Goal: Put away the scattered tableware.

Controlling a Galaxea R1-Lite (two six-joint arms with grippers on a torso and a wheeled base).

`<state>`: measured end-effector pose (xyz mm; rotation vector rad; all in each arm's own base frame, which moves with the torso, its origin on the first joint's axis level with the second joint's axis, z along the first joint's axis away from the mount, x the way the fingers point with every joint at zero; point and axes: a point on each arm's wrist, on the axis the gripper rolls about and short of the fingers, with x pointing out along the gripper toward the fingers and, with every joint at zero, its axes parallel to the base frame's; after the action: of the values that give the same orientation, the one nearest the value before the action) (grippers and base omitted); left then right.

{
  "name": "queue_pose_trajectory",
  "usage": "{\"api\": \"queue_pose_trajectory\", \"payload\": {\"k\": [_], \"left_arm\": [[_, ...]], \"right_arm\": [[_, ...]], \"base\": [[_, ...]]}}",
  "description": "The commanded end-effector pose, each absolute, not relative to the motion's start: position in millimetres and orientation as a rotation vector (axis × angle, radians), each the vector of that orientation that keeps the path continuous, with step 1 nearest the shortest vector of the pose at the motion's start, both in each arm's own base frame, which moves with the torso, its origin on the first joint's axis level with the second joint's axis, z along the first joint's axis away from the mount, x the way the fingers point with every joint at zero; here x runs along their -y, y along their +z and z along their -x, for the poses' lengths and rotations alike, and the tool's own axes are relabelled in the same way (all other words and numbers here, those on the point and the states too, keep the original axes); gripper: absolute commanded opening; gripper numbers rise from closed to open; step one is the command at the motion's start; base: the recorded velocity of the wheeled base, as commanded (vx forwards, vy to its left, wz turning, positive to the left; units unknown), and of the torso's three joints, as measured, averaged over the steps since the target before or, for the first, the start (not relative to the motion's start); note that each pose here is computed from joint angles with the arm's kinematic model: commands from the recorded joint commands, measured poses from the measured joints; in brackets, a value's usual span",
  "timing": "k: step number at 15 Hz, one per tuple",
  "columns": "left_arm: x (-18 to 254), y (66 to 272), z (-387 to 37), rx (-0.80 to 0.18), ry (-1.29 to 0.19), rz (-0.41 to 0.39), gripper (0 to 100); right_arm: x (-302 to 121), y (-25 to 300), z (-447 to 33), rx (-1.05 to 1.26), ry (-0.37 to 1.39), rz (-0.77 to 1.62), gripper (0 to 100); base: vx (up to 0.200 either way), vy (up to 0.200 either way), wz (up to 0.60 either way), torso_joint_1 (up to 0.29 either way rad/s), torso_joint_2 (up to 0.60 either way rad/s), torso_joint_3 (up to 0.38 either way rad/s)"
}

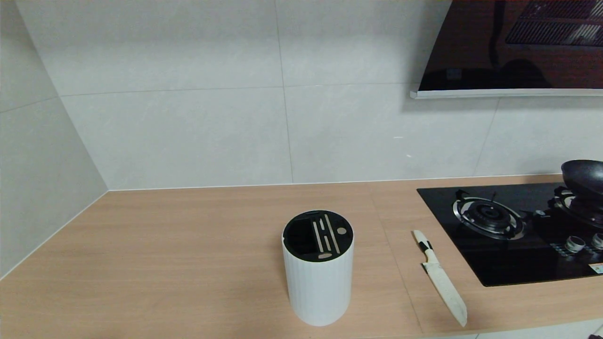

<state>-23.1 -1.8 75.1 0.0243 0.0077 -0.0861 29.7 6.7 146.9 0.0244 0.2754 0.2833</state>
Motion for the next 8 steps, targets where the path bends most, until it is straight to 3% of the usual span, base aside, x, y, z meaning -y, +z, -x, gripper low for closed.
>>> {"api": "queue_pose_trajectory", "payload": {"k": [1, 8], "left_arm": [[1.9, 75.1, 23.1, -0.008, -0.086, -0.024, 100], [1.9, 75.1, 23.1, -0.008, -0.084, -0.024, 100]], "right_arm": [[-16.1, 158.9, -100.8, -0.511, 0.335, -0.026, 100], [-37.3, 121.3, -213.7, -0.573, 0.307, 0.007, 100]], "base": [[0.000, 0.000, 0.00, 0.000, 0.00, 0.000], [0.000, 0.000, 0.00, 0.000, 0.00, 0.000]]}}
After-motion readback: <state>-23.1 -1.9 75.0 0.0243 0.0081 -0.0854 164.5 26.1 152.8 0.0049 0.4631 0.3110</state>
